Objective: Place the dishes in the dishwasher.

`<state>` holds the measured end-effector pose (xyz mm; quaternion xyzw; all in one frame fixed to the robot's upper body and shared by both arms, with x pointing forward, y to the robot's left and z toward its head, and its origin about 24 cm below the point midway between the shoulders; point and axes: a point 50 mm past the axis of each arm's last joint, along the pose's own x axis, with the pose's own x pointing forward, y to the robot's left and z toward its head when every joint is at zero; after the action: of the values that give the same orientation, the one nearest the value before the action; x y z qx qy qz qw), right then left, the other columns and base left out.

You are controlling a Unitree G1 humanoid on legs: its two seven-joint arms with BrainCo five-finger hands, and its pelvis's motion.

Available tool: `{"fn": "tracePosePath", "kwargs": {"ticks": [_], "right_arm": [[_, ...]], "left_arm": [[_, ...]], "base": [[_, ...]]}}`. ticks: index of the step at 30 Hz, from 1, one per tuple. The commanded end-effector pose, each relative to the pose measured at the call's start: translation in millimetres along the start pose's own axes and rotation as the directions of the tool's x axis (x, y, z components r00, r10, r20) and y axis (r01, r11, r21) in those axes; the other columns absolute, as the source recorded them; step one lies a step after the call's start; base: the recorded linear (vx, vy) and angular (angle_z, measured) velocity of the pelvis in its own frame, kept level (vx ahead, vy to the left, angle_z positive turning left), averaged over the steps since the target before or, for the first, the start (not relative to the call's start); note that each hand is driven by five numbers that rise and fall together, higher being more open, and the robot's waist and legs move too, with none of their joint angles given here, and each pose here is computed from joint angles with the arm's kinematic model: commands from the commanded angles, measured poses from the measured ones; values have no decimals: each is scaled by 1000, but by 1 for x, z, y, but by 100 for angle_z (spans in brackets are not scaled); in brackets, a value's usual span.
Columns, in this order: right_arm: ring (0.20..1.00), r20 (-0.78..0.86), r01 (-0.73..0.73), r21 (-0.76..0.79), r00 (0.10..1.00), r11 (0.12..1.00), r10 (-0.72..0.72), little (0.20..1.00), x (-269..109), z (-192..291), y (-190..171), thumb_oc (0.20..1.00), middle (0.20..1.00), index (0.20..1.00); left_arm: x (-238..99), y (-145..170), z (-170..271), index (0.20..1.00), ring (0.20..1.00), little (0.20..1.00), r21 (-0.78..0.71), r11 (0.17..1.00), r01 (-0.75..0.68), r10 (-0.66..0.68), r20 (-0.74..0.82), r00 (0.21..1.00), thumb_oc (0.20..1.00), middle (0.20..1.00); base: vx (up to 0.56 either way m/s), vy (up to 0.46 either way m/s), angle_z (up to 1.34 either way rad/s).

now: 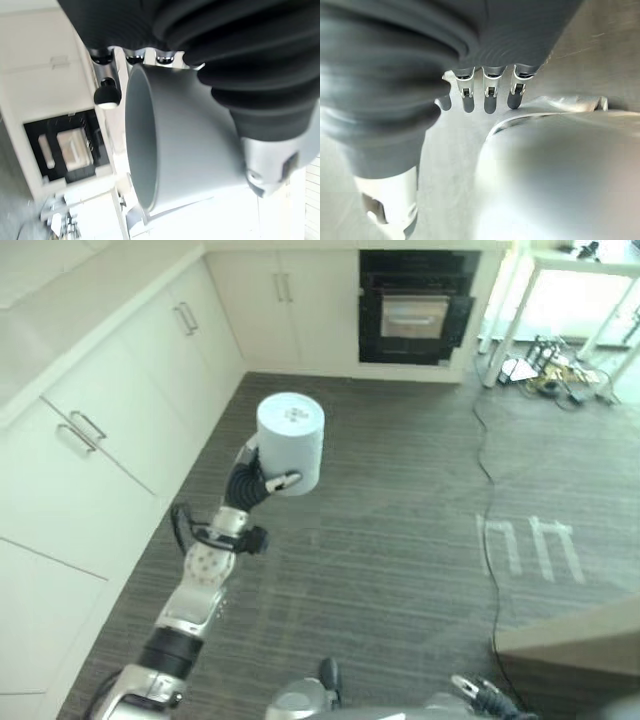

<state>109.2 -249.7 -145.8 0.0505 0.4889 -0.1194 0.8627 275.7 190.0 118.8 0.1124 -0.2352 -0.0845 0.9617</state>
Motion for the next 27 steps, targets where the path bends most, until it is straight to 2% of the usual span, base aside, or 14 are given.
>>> {"fn": "tracePosePath", "kwargs": {"ticks": [1,6,10,15,22,27], "right_arm": [[1000,7,11,19,1000,1000,-12,1000,1,6,-7,1000,1000,1000],[1000,32,4,61,999,998,-6,1000,3,14,-4,1000,1000,1000],[1000,3,26,83,1000,996,-26,1000,1,1,-5,1000,1000,1000],[1000,19,36,-19,999,999,-36,1000,-1,-4,-7,1000,1000,1000],[1000,85,33,-150,996,988,-20,1000,-1,21,-21,1000,1000,1000],[1000,62,40,-162,998,986,-30,1000,0,24,-29,1000,1000,1000]], "left_arm": [[11,-2,25,200,200,200,17,1000,3,-6,135,991,200,200],[17,-5,27,200,200,200,29,999,14,-18,138,990,200,200],[12,-10,25,200,200,200,29,998,56,-60,134,989,200,200],[-3,-16,18,200,200,200,-19,993,113,-111,88,990,200,200],[-6,-7,17,200,200,200,-42,997,67,-64,75,995,200,200],[-5,-2,17,200,200,200,-36,998,52,-49,79,996,200,200]], "base": [[136,3,-14],[260,-60,18],[419,-103,23],[637,-248,32],[359,-240,-27],[340,-29,-53]]}}
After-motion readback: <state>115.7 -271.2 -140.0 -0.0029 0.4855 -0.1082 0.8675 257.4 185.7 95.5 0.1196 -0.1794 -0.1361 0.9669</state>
